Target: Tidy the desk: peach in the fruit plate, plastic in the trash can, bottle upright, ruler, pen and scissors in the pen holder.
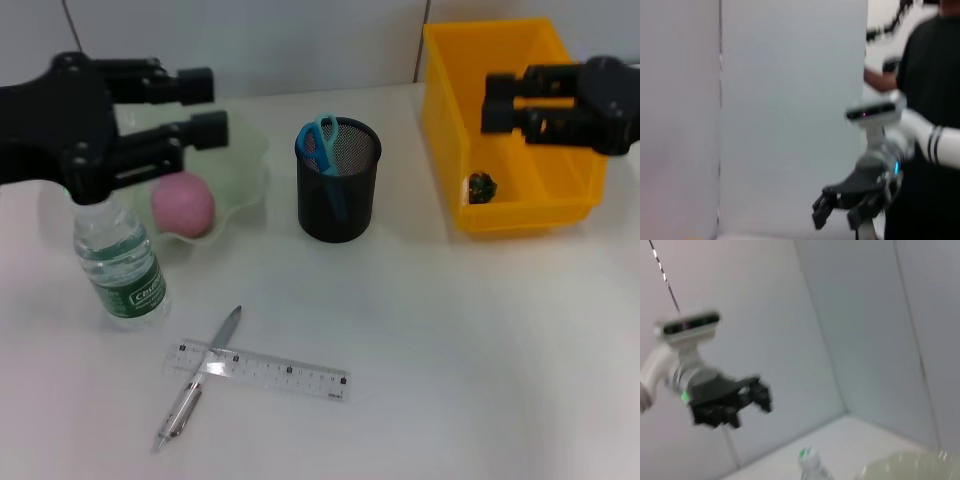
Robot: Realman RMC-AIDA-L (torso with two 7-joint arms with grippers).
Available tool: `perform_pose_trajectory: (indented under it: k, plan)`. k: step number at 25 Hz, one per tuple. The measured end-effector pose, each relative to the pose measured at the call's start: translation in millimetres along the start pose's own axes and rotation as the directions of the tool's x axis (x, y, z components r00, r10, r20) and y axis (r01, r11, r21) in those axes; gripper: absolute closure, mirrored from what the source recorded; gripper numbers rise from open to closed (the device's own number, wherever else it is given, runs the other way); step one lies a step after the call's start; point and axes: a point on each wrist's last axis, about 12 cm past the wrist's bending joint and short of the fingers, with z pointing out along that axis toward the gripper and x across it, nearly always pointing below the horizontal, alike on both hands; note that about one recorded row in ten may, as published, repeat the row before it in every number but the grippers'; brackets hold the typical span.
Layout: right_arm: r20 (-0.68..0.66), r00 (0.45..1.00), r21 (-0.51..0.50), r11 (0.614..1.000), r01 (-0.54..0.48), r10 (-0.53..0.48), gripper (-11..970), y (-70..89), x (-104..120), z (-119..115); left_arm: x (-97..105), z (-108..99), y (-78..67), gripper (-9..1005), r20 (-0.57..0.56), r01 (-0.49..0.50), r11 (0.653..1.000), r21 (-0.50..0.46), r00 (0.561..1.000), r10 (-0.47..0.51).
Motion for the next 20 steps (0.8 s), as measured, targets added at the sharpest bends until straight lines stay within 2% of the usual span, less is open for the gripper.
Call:
perform_pose_trajectory:
  k: [1,2,4,6,8,14,18,20]
  plan:
    - [0.048,0.999,0.015,1.0,0.007,-0.008,423,-2.6,3,-2,0,0,0.0,585,0.0,0.0,1.0,0.0,1.0,0.0]
    - [0.087,0.996,0.026,1.0,0.009,-0.011,423,-4.7,6,-3,7,-5,-2.6,585,0.061,0.01,1.0,-0.007,0.998,-0.01]
    - [0.175,0.984,0.058,0.998,0.024,-0.034,423,-9.8,12,-4,13,-7,-3.3,585,0.109,0.015,1.0,-0.013,0.994,-0.013]
    - [0.246,0.967,0.095,0.995,0.043,-0.066,423,-13.9,18,-6,13,-7,-3.3,585,0.109,0.015,1.0,-0.013,0.994,-0.013]
    - [0.286,0.954,0.132,0.99,0.055,-0.091,423,-18.0,23,-5,25,-11,-0.3,585,0.2,0.037,0.998,-0.046,0.979,-0.027]
    - [0.305,0.946,0.17,0.984,0.059,-0.11,423,-24.0,30,7,36,-13,4.0,585,0.275,0.062,0.994,-0.085,0.961,-0.037]
    - [0.31,0.944,0.165,0.984,0.067,-0.116,423,-22.3,31,10,37,-13,4.0,585,0.277,0.063,0.994,-0.086,0.96,-0.037]
    - [0.304,0.946,0.152,0.986,0.071,-0.115,423,-21.2,31,11,35,-8,2.3,585,0.219,0.046,0.998,-0.051,0.975,-0.034]
